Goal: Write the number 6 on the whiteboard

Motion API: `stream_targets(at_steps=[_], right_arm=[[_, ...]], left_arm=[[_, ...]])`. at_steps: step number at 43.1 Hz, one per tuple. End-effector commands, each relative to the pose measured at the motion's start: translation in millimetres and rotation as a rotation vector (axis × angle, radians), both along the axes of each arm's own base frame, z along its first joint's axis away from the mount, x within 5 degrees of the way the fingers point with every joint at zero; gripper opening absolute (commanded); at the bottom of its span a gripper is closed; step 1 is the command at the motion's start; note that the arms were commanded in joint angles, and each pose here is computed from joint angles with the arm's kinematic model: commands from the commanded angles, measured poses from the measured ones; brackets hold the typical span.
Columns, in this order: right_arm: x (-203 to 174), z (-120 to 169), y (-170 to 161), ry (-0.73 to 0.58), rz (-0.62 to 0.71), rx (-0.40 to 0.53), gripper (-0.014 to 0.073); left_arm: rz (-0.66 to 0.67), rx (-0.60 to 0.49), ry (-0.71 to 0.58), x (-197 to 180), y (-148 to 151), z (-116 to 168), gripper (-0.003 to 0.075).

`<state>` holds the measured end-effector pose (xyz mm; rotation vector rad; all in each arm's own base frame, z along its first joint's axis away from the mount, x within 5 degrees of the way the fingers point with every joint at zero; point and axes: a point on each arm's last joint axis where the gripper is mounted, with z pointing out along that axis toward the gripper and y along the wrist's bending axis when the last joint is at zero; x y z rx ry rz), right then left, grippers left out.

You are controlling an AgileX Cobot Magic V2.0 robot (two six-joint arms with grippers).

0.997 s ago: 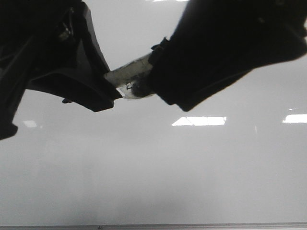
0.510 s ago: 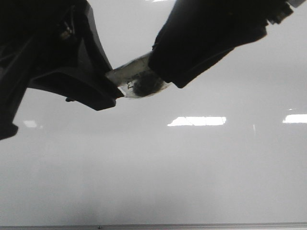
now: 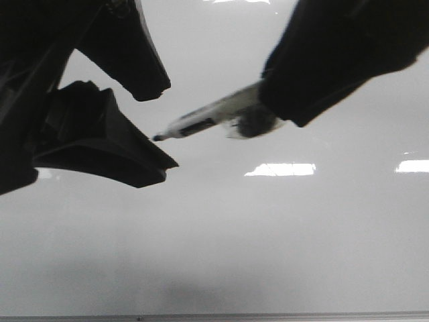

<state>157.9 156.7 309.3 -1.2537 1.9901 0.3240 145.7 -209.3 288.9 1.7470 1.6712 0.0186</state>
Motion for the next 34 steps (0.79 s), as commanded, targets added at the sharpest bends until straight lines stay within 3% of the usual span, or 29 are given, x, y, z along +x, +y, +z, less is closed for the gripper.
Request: stream_targets(at_steps=[1,6,18,27,34], right_arm=[[0.5,15.6,-26.5,-0.095,-0.098,0.069,-0.0068],[-2.8,17.7,-54.4,-0.131,-0.207,0.087,-0.0068],[-12.0,28.8,-69.6,-0.181,-0.255,0.118,-0.0068],[-11.1,27.9,-69.1,-0.176,-0.255,0.114,-0.0068],[-8.9,30.3,-68.5,-0.204,-0.262,0.133,-0.0068]], left_arm=[[-0.013,-0.107,-0.051,-1.3,-3.3,20.9,0.0562],[-0.013,-0.107,-0.051,-1.3,-3.3,20.9,0.0487],[-0.014,-0.106,-0.052,-1.2,-3.3,20.9,-0.0012],[0.015,-0.121,-0.012,-2.8,-1.0,21.4,-0.002],[0.089,-0.323,0.01,-11.1,23.5,34.3,-0.002]])
